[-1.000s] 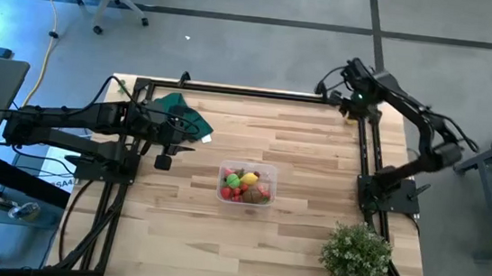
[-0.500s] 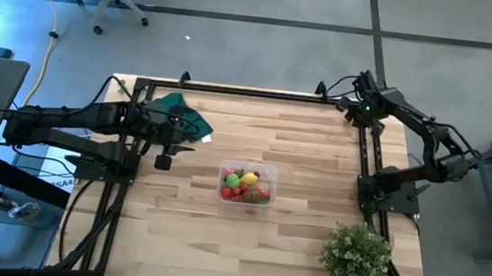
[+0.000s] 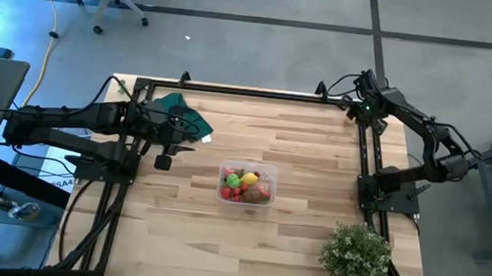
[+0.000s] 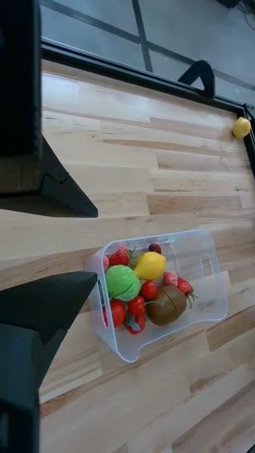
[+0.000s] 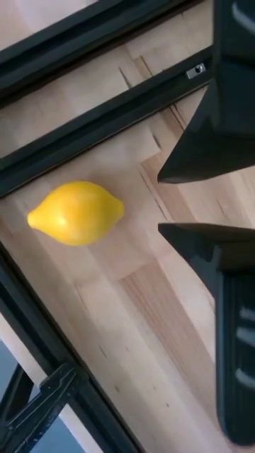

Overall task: Pick and placing Produce into tupperware
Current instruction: Put the yellow lemon into the transparent bin

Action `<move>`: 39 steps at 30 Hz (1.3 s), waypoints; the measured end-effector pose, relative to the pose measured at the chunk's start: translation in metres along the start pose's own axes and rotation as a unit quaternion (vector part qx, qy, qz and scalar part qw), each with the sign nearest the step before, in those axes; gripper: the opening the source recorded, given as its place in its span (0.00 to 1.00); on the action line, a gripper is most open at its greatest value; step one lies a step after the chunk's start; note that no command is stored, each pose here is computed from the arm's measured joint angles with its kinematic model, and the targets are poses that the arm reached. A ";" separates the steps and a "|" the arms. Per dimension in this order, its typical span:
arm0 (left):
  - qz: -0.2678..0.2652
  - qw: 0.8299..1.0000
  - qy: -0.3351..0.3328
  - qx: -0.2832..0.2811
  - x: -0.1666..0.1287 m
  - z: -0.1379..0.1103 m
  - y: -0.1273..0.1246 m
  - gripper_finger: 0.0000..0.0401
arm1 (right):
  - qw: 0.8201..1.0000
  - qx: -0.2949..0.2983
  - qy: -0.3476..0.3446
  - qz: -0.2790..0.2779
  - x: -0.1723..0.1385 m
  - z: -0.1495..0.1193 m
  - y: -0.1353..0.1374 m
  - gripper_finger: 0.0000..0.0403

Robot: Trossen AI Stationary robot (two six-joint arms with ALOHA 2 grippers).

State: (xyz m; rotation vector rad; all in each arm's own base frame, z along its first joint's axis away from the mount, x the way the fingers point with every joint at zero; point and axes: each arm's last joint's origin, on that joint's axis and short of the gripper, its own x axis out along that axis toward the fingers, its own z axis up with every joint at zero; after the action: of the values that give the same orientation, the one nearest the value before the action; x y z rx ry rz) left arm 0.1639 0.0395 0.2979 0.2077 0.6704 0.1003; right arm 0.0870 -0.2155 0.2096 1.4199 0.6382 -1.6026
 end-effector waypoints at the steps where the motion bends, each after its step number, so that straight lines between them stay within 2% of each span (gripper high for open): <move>1: 0.000 1.000 0.000 0.000 0.000 0.000 0.000 0.30 | 1.000 0.000 -0.001 0.000 0.000 0.000 0.000 0.24; 8: 0.000 1.000 0.000 0.000 0.000 0.000 0.000 0.30 | 1.000 0.018 0.000 0.008 -0.001 -0.014 0.011 0.40; 11: 0.000 1.000 0.000 0.000 0.000 0.000 0.000 0.30 | 0.999 0.036 -0.032 0.010 -0.003 -0.022 0.019 0.44; 16: 0.000 1.000 0.000 0.000 0.000 0.000 0.000 0.30 | 0.994 0.086 -0.069 0.006 0.001 -0.031 0.030 0.45; 21: 0.000 1.000 0.000 0.000 0.000 0.000 0.000 0.30 | 0.990 0.127 -0.048 -0.025 0.023 -0.037 0.038 0.45; 29: 0.000 1.000 0.000 0.000 0.000 0.000 0.000 0.30 | 0.988 0.145 -0.048 0.022 0.037 -0.037 0.054 0.45; 33: 0.000 1.000 0.000 0.000 0.000 0.000 0.000 0.30 | 0.985 0.153 -0.062 0.040 0.036 -0.035 0.058 0.41; 39: 0.000 1.000 0.000 0.000 0.000 0.000 0.000 0.30 | 0.979 0.185 -0.079 0.036 0.034 -0.033 0.059 0.22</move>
State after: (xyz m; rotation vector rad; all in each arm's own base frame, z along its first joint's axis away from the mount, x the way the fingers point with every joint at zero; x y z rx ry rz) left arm 0.1639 0.0394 0.2979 0.2077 0.6706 0.1001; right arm 0.1556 -0.2257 0.1801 1.5379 0.1970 -1.8198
